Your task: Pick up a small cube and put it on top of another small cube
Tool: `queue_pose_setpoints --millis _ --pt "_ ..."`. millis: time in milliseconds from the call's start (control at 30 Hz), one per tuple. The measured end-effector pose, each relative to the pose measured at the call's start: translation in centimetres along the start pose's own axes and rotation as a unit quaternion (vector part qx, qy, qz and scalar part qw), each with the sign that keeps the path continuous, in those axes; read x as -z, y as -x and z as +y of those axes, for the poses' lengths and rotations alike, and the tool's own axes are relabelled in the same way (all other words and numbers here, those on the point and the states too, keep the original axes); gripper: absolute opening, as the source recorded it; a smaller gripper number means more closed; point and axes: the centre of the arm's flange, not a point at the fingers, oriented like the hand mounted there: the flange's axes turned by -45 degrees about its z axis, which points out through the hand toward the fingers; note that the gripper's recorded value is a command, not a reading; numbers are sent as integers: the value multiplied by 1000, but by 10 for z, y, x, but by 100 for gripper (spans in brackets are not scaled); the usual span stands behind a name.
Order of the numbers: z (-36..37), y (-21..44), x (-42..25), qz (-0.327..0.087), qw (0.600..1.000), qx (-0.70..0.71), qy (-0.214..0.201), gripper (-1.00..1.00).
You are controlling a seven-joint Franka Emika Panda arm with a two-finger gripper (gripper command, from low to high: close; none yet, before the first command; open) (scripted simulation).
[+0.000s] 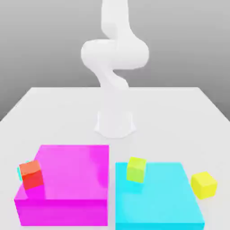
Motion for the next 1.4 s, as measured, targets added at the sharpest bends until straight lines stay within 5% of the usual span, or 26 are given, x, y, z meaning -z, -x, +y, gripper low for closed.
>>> queue_pose_setpoints --millis 267,533,900,1167,1200,1400 --pt "-77 27 -142 -112 967 227 11 0" --pt "-172 123 -278 -204 845 488 -80 0" --pt "-291 274 -331 -177 615 711 -291 0" --pt "-310 325 -374 -165 593 723 -313 0" --pt "-310 329 -378 -165 592 724 -312 -100" --pt "-311 331 -380 -167 592 724 -312 -100"
